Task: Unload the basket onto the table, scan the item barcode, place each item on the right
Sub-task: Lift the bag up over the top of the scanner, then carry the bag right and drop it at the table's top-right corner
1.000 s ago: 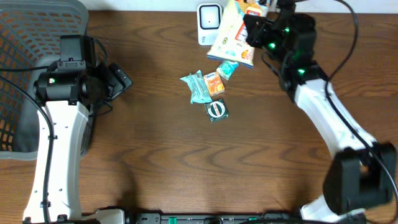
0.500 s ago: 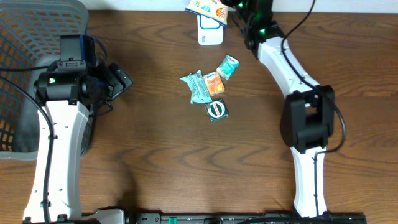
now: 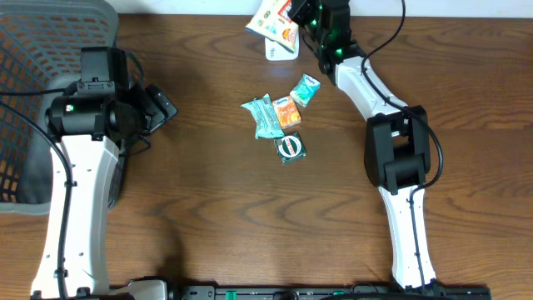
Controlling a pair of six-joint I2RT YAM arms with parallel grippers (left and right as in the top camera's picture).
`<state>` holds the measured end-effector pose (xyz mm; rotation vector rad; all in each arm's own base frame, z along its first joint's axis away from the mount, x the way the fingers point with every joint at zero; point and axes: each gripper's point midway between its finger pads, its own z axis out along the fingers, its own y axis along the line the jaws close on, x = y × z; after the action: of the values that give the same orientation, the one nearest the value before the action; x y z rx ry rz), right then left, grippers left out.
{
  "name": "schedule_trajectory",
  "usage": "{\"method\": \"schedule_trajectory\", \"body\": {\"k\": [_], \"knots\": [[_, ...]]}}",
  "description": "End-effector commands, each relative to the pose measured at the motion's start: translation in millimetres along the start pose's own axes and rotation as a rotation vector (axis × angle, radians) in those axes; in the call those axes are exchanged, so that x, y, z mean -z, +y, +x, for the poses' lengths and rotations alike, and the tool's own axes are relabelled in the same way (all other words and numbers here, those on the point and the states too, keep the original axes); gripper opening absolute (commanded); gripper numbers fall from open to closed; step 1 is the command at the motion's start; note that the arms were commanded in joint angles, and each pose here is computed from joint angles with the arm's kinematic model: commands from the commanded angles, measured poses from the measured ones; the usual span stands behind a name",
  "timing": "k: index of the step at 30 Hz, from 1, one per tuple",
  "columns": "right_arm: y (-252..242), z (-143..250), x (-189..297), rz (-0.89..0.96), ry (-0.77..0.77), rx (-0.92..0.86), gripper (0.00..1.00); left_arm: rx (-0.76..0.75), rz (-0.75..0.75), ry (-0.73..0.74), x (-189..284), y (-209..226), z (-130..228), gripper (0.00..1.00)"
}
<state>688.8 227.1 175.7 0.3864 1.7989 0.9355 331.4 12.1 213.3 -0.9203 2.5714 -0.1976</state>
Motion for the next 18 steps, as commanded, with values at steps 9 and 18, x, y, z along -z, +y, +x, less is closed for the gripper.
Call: {"method": "schedule_trajectory", "body": {"k": [9, 18], "knots": [[-3.6, -110.1, 51.2, -0.026, -0.01, -0.013, 0.01, 0.006, -0.013, -0.008, -0.5, 3.3, -2.0, 0.98], [-141.8, -210.1, 191.7, 0.685, -0.124, -0.021, 0.01, 0.006, -0.013, -0.008, -0.5, 3.3, -2.0, 0.98]]}}
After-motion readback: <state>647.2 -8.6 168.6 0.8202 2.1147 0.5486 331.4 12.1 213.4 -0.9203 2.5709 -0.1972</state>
